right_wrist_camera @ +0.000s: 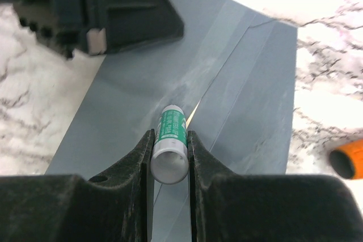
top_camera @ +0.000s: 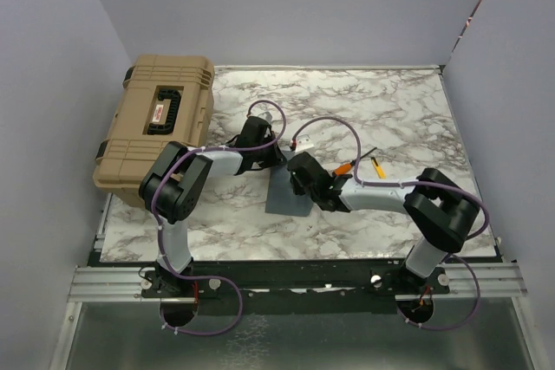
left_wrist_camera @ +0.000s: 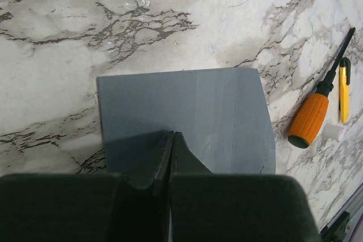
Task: Place the letter into the envelope and seal it
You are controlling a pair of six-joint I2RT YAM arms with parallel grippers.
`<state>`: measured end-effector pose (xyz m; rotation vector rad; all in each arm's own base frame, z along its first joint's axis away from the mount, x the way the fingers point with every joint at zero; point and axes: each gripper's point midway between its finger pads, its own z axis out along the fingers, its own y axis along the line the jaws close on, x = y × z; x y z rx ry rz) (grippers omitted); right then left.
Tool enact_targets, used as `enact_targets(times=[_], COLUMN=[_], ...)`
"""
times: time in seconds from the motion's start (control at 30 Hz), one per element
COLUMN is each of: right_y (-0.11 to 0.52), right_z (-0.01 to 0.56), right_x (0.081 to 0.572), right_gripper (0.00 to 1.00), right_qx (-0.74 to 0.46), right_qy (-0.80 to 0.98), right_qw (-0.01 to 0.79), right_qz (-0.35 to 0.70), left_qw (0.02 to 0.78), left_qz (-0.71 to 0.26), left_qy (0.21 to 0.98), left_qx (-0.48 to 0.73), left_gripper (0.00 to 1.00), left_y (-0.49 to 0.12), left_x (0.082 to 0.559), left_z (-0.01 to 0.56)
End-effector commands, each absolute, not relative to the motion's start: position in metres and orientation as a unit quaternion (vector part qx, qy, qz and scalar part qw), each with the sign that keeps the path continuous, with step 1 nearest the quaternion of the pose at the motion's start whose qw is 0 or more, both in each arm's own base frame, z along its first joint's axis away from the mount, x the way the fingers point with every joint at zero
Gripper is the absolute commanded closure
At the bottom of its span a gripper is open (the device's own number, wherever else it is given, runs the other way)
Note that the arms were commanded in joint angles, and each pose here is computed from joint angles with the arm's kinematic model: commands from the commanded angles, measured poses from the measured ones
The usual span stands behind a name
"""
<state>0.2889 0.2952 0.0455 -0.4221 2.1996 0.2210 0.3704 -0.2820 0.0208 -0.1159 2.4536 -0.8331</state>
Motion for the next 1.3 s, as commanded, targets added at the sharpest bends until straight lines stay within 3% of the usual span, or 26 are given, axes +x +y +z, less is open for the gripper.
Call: enact_targets(times=[0.0,0.2,0.67,1.27], right_y=[0.25,0.261,0.277,0.251], right_z=[-0.009,-0.009,0.002,-0.018], right_x=[0.282,0.282,0.221,0.279], right_gripper=[1.0,1.0,1.0,1.0], right_qx=[-0.18,-0.196,-0.234,-0.207], right_qy=[0.917,0.918,0.92,0.924], right_qw=[0.356,0.344,0.306,0.322], right_qz=[0.006,0.025,0.074,0.021], left_qw=[0.159,0.155,0.138,0.136], left_qz=[-0.194,-0.195,-0.185,-0.185], left_qy=[0.966,0.966,0.969,0.97], left_qx=[-0.059,-0.063,-0.084,-0.079], left_gripper=[1.0,1.0,1.0,1.0], left_y=[-0.236,-0.236,-0.232,-0.231], left_x=[0.317,0.316,0.313,0.311], left_z=[-0.06,-0.061,-0.072,-0.072])
